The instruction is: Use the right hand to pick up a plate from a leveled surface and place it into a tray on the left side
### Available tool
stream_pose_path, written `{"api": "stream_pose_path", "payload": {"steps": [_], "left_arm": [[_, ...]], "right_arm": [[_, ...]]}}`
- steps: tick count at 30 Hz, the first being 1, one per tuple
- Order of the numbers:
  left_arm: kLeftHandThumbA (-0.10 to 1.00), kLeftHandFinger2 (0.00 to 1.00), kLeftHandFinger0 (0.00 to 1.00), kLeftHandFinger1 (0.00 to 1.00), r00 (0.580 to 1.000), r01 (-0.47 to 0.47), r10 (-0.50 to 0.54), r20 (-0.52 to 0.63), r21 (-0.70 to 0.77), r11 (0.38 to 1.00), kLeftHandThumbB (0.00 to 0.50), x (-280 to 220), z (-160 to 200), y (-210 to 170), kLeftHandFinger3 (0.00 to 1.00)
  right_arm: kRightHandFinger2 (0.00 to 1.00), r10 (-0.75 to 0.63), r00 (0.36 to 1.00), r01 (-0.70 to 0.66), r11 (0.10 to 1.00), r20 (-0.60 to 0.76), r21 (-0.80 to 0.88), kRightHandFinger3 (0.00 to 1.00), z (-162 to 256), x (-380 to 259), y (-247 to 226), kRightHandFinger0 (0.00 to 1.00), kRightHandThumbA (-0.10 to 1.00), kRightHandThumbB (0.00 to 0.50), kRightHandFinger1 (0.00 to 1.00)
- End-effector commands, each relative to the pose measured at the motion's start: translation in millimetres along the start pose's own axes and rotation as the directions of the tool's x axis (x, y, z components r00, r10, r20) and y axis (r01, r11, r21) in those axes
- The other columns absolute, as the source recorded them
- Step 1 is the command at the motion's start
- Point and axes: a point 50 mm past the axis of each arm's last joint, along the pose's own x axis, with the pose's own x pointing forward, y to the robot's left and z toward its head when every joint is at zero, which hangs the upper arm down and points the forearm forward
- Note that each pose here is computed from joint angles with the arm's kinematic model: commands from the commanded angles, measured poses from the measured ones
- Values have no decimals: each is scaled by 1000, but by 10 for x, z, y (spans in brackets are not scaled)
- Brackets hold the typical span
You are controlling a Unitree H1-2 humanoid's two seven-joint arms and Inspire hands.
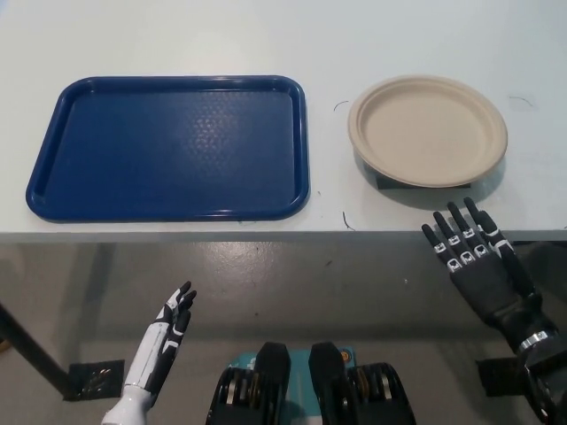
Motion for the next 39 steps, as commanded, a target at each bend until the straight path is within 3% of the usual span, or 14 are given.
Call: {"api": "stream_pose_path", "payload": {"steps": [1, 39], "left_arm": [[1000, 1000, 1000, 1000, 996, -30, 28, 90, 28, 999, 338, 113, 146, 119, 1000], [1000, 1000, 1000, 1000, 995, -15, 14, 96, 8, 1000, 349, 171, 171, 118, 1000]], "right_arm": [[1000, 46, 999, -46, 999, -2, 10, 1000, 40, 132, 127, 1000, 1000, 351, 1000], [1000, 70, 997, -72, 997, -41, -41, 1000, 104, 680, 281, 1000, 1000, 373, 1000]]}}
